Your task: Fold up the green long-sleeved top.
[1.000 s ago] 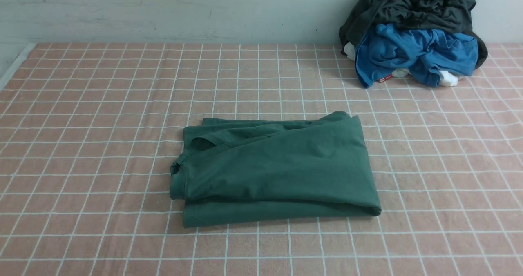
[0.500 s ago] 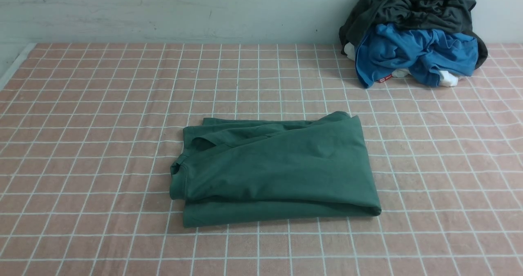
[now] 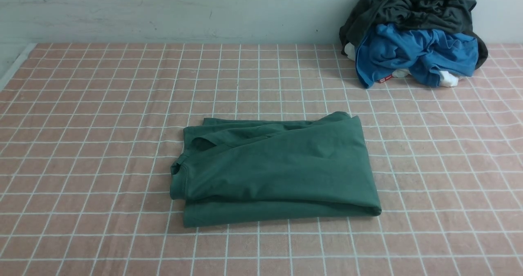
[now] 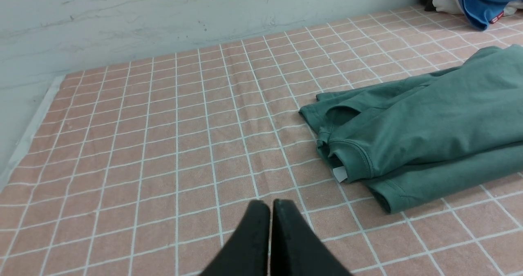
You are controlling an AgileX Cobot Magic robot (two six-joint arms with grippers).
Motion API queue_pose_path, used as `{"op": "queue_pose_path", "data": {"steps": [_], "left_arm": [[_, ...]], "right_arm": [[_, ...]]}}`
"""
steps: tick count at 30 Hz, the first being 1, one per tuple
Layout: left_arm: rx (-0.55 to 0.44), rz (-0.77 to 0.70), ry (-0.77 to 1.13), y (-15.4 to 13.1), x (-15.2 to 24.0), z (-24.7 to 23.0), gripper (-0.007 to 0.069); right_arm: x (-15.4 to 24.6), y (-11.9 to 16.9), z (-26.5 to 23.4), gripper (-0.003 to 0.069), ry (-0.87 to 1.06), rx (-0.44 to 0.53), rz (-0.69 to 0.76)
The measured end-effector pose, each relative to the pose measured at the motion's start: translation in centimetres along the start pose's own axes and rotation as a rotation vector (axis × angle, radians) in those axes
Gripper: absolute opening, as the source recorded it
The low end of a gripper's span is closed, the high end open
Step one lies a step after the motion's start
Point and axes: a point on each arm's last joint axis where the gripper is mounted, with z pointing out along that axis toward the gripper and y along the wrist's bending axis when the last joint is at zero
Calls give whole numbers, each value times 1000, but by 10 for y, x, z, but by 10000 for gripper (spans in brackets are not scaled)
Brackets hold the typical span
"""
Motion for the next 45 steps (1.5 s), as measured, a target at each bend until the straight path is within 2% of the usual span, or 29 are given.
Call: {"op": "queue_pose_path", "data": {"steps": [15, 24, 45], "left_arm": [[0, 0, 0, 0, 0, 0, -4], [0, 0, 0, 0, 0, 0, -4], [0, 0, 0, 0, 0, 0, -4]], "right_arm": [[0, -2, 0, -14, 0, 32, -3], [0, -2, 0, -14, 4, 47, -92], [0, -2, 0, -14, 3, 47, -90]]}}
